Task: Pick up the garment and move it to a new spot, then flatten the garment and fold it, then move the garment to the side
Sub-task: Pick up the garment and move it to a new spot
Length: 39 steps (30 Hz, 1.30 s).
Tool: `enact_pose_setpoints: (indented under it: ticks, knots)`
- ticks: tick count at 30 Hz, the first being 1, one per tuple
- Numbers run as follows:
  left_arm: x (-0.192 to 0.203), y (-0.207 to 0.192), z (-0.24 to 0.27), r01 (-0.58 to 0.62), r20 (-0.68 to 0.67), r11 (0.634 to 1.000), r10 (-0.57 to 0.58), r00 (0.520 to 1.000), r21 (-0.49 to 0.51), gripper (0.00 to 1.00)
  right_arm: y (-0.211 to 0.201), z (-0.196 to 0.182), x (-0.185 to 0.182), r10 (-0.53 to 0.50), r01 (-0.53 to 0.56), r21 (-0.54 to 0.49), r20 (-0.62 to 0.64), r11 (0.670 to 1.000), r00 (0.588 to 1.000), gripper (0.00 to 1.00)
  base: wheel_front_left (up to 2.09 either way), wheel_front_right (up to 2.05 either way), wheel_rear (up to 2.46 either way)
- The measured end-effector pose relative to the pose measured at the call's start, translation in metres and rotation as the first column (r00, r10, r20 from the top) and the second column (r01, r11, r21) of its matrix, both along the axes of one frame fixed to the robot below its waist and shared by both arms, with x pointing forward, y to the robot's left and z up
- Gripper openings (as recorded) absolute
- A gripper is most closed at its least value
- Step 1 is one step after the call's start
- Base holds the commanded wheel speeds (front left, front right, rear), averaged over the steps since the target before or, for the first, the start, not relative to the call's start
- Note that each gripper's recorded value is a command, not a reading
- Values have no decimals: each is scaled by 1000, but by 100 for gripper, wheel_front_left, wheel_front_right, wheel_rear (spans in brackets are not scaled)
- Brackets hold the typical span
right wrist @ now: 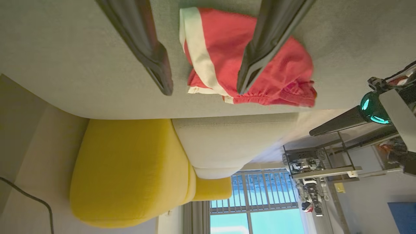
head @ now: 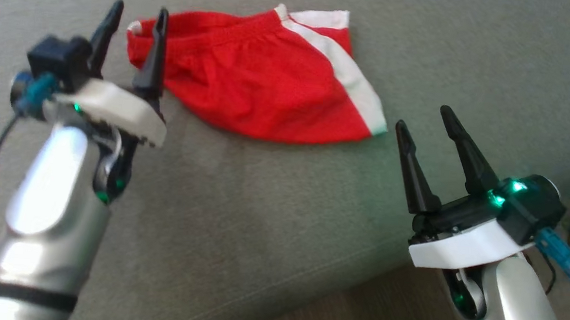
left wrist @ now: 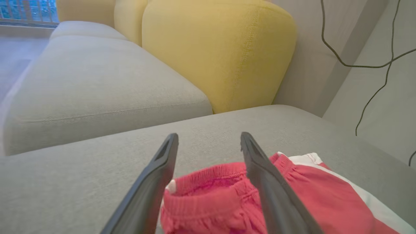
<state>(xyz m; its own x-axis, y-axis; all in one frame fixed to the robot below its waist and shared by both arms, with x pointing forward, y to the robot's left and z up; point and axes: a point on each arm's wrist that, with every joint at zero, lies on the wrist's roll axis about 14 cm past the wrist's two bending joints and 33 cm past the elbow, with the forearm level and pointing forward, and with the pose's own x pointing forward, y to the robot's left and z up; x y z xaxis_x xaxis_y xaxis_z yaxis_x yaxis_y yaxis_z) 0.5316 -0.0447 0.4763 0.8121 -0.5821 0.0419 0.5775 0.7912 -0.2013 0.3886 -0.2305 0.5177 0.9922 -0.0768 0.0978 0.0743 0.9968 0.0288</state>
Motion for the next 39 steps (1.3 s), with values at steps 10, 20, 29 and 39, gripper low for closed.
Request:
enact_pose_setpoints:
  ticks: [10,20,29,39]
  knots:
    - [-62,66,17,-168,61,985,166,984,37,100,47,-1,5,138,-138,8,8,990,990,100,0,0,0]
    - [-139,139,49,-443,131,897,437,890,19,100,66,-5,-13,187,-187,22,4,982,982,100,0,0,0]
    - [-194,185,42,-588,98,808,583,807,35,100,70,-11,-36,198,-198,33,-12,980,980,100,0,0,0]
    - [-202,189,40,-587,125,806,577,807,67,100,76,-4,-40,213,-213,24,7,977,977,100,0,0,0]
